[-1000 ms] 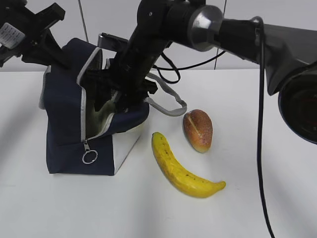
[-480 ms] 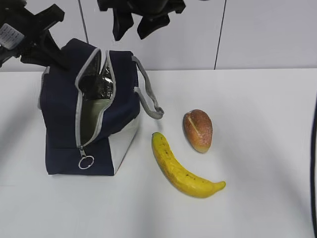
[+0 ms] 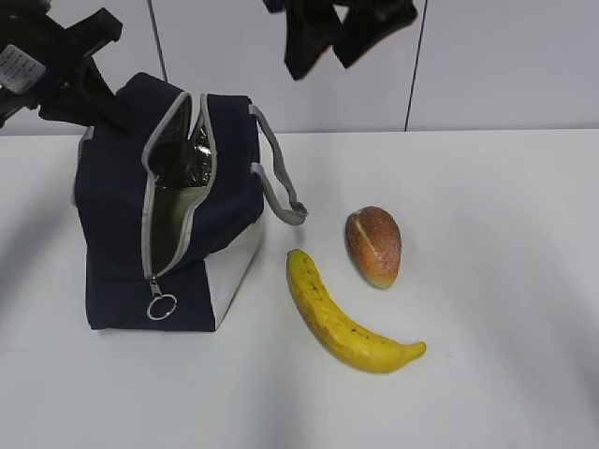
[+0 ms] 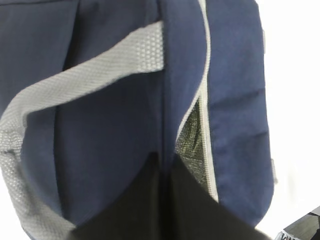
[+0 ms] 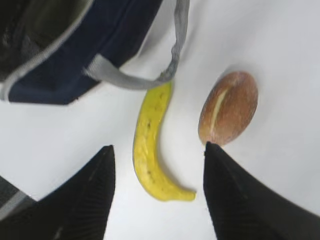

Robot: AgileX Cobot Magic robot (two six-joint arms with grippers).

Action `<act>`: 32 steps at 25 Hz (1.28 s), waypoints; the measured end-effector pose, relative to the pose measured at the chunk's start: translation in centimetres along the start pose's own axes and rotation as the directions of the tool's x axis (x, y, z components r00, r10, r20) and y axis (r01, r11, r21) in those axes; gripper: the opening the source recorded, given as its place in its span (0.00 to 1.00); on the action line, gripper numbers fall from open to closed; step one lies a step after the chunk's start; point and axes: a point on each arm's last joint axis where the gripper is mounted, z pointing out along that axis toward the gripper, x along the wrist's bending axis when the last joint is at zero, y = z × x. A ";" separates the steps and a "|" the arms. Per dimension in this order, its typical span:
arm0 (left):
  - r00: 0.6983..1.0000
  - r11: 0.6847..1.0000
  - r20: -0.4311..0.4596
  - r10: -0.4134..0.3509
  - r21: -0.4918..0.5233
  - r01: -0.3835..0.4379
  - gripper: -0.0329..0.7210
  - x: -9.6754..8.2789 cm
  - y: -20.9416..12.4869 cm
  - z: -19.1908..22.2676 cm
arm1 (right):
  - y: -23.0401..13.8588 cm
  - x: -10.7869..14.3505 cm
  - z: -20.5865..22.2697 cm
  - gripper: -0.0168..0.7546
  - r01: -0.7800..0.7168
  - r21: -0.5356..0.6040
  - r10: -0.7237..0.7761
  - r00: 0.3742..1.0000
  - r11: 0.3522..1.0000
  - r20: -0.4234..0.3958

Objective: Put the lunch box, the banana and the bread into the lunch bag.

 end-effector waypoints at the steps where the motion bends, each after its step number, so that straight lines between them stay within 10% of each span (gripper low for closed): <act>1: 1.000 1.000 0.000 0.000 0.000 0.000 0.04 0.0 0.0 0.0 | -0.9 0.0 0.1 0.56 0.012 0.029 -0.013 1.000 1.000 0.006; 12: 1.000 1.000 0.000 0.000 0.000 0.000 0.04 0.0 0.0 0.0 | -9.6 0.0 6.4 0.60 0.080 0.372 -0.073 0.997 0.925 -0.033; 32: 1.000 1.000 0.000 0.000 0.000 0.000 0.04 0.0 0.0 0.0 | -14.5 2.3 16.8 0.68 0.199 0.285 -0.164 0.976 0.938 -0.141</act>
